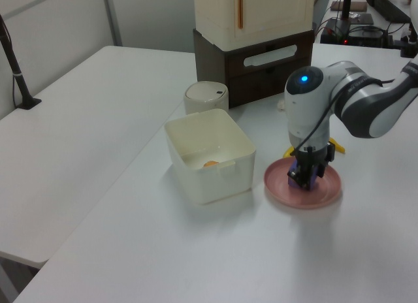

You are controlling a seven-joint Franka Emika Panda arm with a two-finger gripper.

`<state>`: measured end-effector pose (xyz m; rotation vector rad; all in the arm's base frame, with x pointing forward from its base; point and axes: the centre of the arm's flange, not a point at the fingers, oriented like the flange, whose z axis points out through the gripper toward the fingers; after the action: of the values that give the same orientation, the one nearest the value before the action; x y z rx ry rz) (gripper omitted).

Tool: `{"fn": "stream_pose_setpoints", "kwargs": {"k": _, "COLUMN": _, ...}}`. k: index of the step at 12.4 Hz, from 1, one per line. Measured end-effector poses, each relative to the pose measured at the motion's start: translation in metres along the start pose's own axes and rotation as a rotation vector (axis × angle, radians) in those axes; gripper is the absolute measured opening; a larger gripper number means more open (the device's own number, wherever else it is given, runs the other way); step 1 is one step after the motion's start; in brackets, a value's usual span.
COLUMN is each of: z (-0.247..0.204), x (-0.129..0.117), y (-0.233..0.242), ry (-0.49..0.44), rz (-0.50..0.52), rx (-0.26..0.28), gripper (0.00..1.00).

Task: Put the cube on the table

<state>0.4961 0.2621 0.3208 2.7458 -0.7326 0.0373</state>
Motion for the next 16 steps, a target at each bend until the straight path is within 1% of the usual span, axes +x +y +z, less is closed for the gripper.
{"fn": "stream_pose_setpoints", "kwargs": {"k": 1, "z": -0.003, "x": 0.007, "y": 0.002, "ry": 0.002, "rz": 0.013, "rx": 0.008, "gripper": 0.48}}
{"fn": "stream_pose_setpoints", "kwargs": {"k": 3, "z": -0.010, "x": 0.015, "y": 0.002, "ry": 0.008, "rz": 0.027, "rx": 0.022, "gripper": 0.38}}
{"fn": "stream_pose_setpoints", "kwargs": {"k": 4, "z": -0.016, "x": 0.026, "y": 0.004, "ry": 0.012, "rz": 0.047, "rx": 0.035, "gripper": 0.29}}
{"fn": "stream_pose_setpoints", "kwargs": {"k": 5, "z": -0.019, "x": 0.038, "y": 0.009, "ry": 0.015, "rz": 0.069, "rx": 0.044, "gripper": 0.22}}
{"fn": "stream_pose_setpoints", "kwargs": {"k": 6, "z": -0.023, "x": 0.055, "y": 0.016, "ry": 0.017, "rz": 0.102, "rx": 0.054, "gripper": 0.13}}
{"fn": "stream_pose_setpoints", "kwargs": {"k": 7, "z": -0.025, "x": 0.069, "y": 0.023, "ry": 0.019, "rz": 0.126, "rx": 0.061, "gripper": 0.01}}
{"fn": "stream_pose_setpoints", "kwargs": {"k": 9, "z": -0.026, "x": 0.077, "y": 0.028, "ry": 0.020, "rz": 0.141, "rx": 0.063, "gripper": 0.01}}
{"fn": "stream_pose_setpoints", "kwargs": {"k": 10, "z": -0.026, "x": 0.077, "y": 0.027, "ry": 0.020, "rz": 0.141, "rx": 0.063, "gripper": 0.02}}
{"fn": "stream_pose_setpoints", "kwargs": {"k": 11, "z": -0.026, "x": 0.077, "y": 0.027, "ry": 0.020, "rz": 0.140, "rx": 0.063, "gripper": 0.07}}
{"fn": "stream_pose_setpoints", "kwargs": {"k": 13, "z": -0.027, "x": 0.077, "y": 0.027, "ry": 0.021, "rz": 0.140, "rx": 0.064, "gripper": 0.25}}
{"fn": "stream_pose_setpoints", "kwargs": {"k": 14, "z": -0.027, "x": 0.077, "y": 0.027, "ry": 0.021, "rz": 0.140, "rx": 0.064, "gripper": 0.44}}
{"fn": "stream_pose_setpoints", "kwargs": {"k": 15, "z": -0.027, "x": 0.077, "y": 0.027, "ry": 0.021, "rz": 0.140, "rx": 0.064, "gripper": 0.47}}
{"fn": "stream_pose_setpoints", "kwargs": {"k": 16, "z": -0.027, "x": 0.076, "y": 0.026, "ry": 0.021, "rz": 0.139, "rx": 0.065, "gripper": 0.57}}
